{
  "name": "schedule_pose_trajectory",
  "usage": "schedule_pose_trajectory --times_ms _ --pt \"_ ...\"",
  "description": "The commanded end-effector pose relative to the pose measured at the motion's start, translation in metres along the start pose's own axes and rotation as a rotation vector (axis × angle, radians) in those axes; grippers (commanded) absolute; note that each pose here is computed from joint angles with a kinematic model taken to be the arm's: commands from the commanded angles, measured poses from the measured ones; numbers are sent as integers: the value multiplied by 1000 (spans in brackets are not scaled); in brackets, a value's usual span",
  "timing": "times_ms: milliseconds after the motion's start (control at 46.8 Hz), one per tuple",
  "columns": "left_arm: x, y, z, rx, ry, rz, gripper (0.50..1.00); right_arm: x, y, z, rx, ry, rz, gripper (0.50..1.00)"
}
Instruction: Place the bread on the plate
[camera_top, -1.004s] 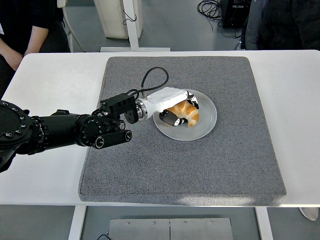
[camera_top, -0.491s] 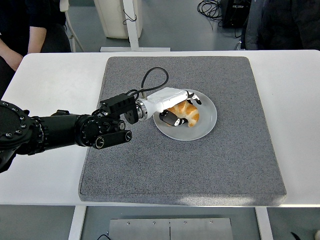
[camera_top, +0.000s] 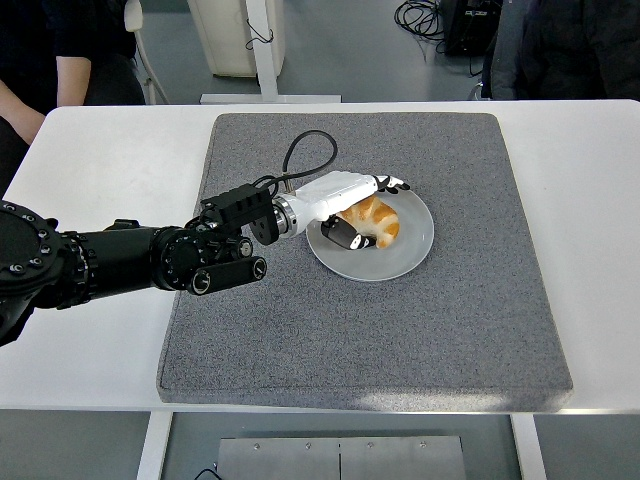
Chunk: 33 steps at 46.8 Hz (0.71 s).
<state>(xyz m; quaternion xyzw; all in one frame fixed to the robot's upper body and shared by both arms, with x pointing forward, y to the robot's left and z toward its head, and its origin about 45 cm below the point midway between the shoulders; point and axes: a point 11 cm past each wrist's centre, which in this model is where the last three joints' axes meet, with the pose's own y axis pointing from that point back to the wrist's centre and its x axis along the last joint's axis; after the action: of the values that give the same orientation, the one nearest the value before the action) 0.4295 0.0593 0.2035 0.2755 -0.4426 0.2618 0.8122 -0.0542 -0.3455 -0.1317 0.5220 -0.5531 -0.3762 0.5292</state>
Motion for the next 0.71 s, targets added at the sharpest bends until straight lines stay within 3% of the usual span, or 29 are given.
schedule_pose_trajectory --times_ms 0,128,363,684 --pt "1 -1 1 -2 10 6 940 0 0 0 0 0 0 1000" --pt "6 -3 5 -8 31 24 968 0 0 0 0 0 0 1000" --pt "27 -10 15 -1 233 49 974 0 0 0 0 0 0 1000" --pt "99 8 -12 21 553 170 975 -1 0 0 0 -1 -1 1000"
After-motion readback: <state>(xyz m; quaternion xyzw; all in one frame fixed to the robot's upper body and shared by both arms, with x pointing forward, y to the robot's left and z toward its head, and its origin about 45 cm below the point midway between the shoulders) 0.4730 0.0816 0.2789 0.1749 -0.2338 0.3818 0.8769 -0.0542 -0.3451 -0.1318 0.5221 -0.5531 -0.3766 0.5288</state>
